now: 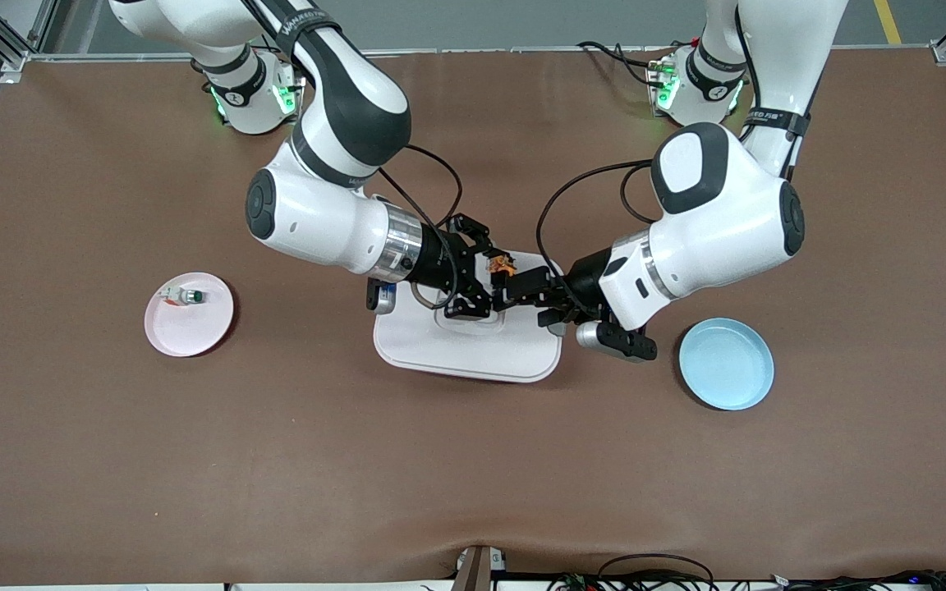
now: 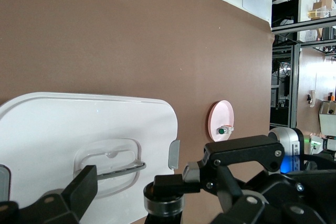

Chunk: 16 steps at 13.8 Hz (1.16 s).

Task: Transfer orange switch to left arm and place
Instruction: 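Close the left gripper on the switch held by the right gripper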

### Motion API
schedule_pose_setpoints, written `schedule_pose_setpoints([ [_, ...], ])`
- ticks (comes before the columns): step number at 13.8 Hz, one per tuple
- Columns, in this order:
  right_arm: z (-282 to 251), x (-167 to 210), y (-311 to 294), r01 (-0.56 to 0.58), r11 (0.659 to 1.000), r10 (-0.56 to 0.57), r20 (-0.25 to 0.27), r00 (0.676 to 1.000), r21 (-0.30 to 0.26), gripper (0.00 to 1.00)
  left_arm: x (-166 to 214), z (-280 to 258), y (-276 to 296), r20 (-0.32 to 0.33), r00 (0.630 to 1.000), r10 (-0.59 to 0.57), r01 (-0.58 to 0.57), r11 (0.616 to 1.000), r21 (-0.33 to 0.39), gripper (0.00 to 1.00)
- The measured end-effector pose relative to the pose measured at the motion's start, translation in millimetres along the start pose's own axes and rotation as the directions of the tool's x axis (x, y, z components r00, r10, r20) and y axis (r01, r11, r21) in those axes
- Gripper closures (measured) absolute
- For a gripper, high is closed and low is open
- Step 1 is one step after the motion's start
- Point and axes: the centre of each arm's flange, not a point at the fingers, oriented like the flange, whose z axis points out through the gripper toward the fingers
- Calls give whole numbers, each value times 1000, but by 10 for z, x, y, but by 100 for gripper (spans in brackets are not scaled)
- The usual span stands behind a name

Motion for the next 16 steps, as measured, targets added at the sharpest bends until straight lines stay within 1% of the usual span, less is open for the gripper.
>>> schedule_pose_setpoints([
  [5,-53,-67,-39,8,999,-9,16,1000,43,28,2,-2,0,-1,1000,0,0,1000,0,0],
  [9,-147,-89,-204,12,997,-14,28,1000,79,28,-11,13,20,1,1000,3,-3,1000,-1,0],
  [13,-141,-77,-353,12,995,-16,38,999,98,28,-16,20,26,2,1000,5,-5,1000,-1,0],
  [14,-136,-81,-371,7,995,-11,40,999,100,28,-16,20,26,2,1000,8,-8,1000,-1,5],
  [15,-137,-86,-383,2,995,-6,42,999,102,28,-16,20,26,2,1000,9,-9,1000,-1,6],
  [16,-158,-101,-394,-4,994,-1,46,999,106,28,-16,20,26,2,1000,10,-10,1000,-1,14],
])
